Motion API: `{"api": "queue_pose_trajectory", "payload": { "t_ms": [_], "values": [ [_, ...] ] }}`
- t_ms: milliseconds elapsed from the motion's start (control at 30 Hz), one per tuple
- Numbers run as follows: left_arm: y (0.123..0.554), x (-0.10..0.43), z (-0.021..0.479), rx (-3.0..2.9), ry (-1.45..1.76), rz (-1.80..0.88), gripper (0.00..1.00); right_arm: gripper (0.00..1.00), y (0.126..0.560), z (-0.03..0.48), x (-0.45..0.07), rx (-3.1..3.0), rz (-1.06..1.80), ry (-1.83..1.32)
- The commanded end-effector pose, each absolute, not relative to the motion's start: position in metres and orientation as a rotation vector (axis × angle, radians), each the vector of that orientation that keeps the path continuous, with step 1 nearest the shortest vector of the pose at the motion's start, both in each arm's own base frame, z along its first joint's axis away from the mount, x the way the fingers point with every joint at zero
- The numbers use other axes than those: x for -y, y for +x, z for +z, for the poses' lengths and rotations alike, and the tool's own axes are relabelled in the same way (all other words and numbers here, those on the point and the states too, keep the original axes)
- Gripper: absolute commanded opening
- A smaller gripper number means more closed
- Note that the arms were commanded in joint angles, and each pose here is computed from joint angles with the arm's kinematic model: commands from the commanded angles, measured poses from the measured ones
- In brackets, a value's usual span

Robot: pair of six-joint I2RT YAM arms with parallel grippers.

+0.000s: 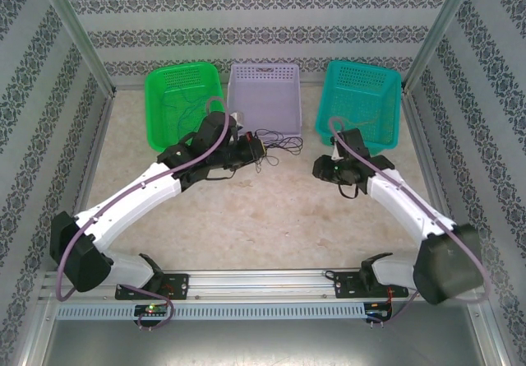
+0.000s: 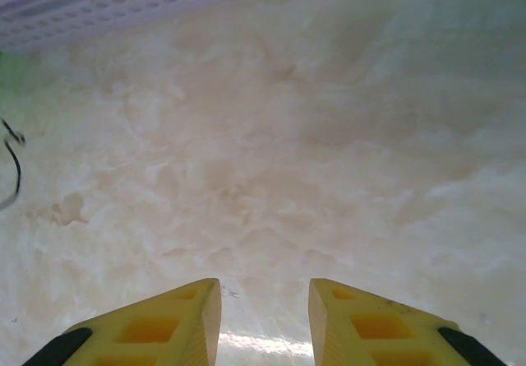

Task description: Untangle the cables

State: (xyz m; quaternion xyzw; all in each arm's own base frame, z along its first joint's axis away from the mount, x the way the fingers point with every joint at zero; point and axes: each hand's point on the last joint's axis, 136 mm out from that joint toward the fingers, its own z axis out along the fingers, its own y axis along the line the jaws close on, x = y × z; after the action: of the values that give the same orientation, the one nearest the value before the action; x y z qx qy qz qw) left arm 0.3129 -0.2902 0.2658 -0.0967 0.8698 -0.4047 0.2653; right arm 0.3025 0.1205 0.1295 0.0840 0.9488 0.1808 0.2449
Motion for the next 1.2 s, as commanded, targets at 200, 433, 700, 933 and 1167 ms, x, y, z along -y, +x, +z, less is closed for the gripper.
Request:
{"api": "queue_pose_trajectory", "payload": {
  "t_ms": [200,433,700,933,1167],
  "values": [
    [0.317,0.259,0.180,-2.253,-0.756,-1.181,0.00,0.35,0.281,0.113,-0.134,-2.648,0.473,0.173],
    [0.289,0.174,0.123,-2.247,-0.979,-0.974,0.00,0.36,0.279,0.098,-0.198,-2.715,0.508,-0.040],
    [0.250,0.114,0.082,-2.245,-1.138,-0.822,0.00,0.37,0.298,0.083,-0.276,-2.761,0.516,-0.267],
    [0.225,0.083,0.055,-2.162,-1.345,-0.742,0.00,0.36,0.306,0.069,-0.338,-2.779,0.551,-0.335],
    [0.214,0.073,0.048,-2.138,-1.374,-0.717,0.00,0.37,0.315,0.061,-0.386,-2.784,0.540,-0.384]
  ]
}}
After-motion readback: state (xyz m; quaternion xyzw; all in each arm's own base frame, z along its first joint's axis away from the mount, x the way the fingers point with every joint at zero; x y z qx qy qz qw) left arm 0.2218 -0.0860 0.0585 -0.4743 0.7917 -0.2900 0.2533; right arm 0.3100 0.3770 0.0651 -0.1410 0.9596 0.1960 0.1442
